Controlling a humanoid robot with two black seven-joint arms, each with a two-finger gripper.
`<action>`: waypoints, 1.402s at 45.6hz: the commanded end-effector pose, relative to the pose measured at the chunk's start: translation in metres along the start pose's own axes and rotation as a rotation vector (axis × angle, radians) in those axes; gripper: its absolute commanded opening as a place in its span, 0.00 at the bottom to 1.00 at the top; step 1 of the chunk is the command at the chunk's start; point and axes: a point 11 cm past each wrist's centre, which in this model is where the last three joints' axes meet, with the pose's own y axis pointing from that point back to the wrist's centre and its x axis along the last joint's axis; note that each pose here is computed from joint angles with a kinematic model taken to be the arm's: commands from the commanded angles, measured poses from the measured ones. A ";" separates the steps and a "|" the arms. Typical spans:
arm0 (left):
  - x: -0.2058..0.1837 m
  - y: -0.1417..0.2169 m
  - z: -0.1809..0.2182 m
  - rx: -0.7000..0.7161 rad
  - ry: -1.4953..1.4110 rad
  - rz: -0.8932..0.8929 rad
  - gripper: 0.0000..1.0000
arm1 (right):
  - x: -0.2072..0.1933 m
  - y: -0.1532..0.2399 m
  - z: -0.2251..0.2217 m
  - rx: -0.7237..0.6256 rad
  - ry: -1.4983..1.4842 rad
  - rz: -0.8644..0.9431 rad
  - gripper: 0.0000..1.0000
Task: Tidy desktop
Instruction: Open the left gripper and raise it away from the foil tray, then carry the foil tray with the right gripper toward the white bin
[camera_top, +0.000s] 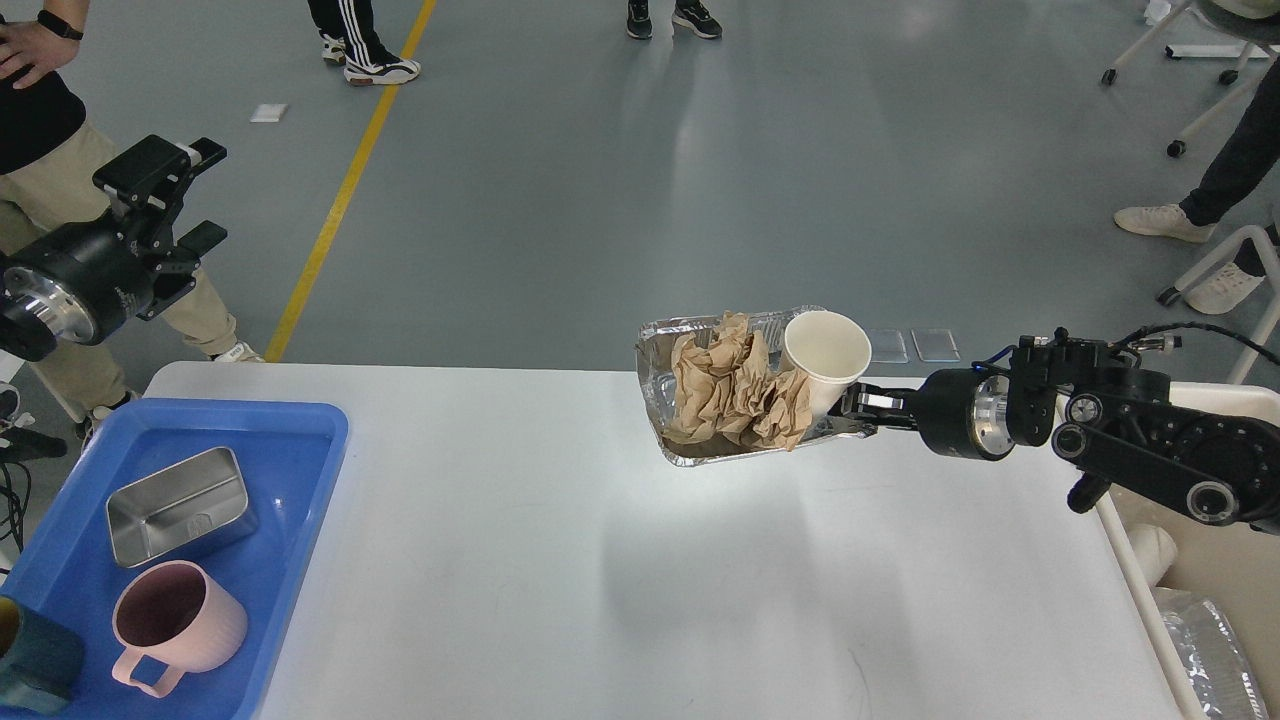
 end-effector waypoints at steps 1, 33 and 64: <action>0.000 0.008 -0.014 -0.019 0.115 -0.013 0.97 | -0.001 0.001 0.001 0.000 -0.003 0.000 0.00; 0.035 0.048 -0.035 -0.141 0.807 0.098 0.97 | -0.002 0.019 0.032 -0.044 -0.094 0.037 0.00; 0.014 0.069 -0.069 -0.219 1.027 0.066 0.97 | 0.024 0.087 0.093 -0.116 -0.414 0.227 0.00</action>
